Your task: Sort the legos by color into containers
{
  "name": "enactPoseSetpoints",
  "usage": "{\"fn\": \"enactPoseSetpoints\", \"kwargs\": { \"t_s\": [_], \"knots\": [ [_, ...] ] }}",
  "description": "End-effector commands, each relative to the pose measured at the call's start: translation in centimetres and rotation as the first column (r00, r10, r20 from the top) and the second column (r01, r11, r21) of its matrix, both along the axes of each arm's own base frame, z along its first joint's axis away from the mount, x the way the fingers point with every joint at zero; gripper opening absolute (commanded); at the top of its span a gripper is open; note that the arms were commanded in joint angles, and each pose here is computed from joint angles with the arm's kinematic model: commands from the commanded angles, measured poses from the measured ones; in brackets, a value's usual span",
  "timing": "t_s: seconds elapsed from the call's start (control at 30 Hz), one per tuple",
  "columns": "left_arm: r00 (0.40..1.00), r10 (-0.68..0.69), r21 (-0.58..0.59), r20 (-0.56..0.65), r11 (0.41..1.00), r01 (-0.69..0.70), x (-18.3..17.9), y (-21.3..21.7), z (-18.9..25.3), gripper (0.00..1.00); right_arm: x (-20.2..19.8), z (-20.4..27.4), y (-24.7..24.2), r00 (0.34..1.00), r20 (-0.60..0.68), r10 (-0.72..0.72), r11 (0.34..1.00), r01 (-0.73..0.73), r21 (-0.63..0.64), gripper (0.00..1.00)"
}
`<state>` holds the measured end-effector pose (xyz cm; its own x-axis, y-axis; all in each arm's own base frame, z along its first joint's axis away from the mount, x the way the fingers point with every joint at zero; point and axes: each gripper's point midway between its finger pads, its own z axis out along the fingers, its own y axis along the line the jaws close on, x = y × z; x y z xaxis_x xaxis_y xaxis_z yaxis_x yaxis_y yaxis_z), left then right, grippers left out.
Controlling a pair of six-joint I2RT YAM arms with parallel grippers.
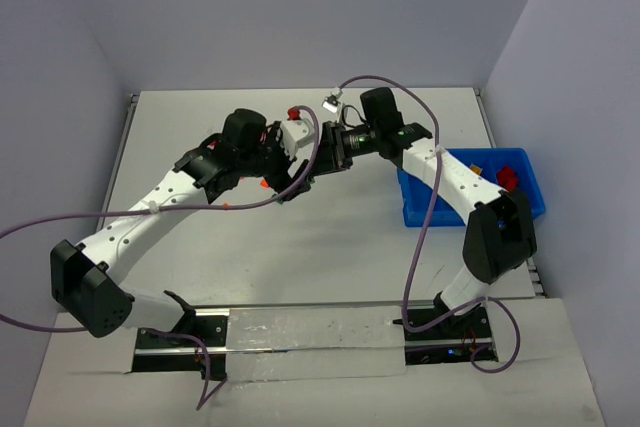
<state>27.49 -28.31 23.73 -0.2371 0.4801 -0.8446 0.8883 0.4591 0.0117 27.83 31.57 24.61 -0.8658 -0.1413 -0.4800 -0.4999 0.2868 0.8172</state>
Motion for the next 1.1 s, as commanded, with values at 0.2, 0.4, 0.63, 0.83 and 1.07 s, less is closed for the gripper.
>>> {"fn": "enactPoseSetpoints", "kwargs": {
  "t_s": [0.2,0.4,0.63,0.83,1.07],
  "knots": [
    [0.984,0.164,-0.054,0.065,0.986,-0.16,3.3,2.1,2.8,0.99,2.3,0.6,-9.1,0.975,0.136,-0.173,0.975,0.189,-0.116,0.0],
    [0.97,0.243,-0.064,0.013,0.968,-0.242,4.8,5.2,2.0,0.99,5.4,-2.5,-20.0,0.888,0.337,-0.312,0.793,0.439,-0.423,0.0],
    [0.936,0.345,-0.051,-0.072,0.936,-0.348,7.6,8.1,0.5,0.99,6.6,-5.7,-31.0,0.83,0.452,-0.326,0.47,0.557,-0.685,0.0],
    [0.91,0.401,-0.045,-0.11,0.912,-0.407,9.1,9.9,-0.3,0.99,6.8,-7.6,-36.3,0.823,0.454,-0.343,0.318,0.556,-0.768,0.0],
    [0.876,0.46,-0.002,-0.145,0.885,-0.465,9.7,10.7,-2.6,0.99,6.2,-10.9,-39.1,0.854,0.385,-0.35,0.254,0.482,-0.839,0.01]
  ]
}}
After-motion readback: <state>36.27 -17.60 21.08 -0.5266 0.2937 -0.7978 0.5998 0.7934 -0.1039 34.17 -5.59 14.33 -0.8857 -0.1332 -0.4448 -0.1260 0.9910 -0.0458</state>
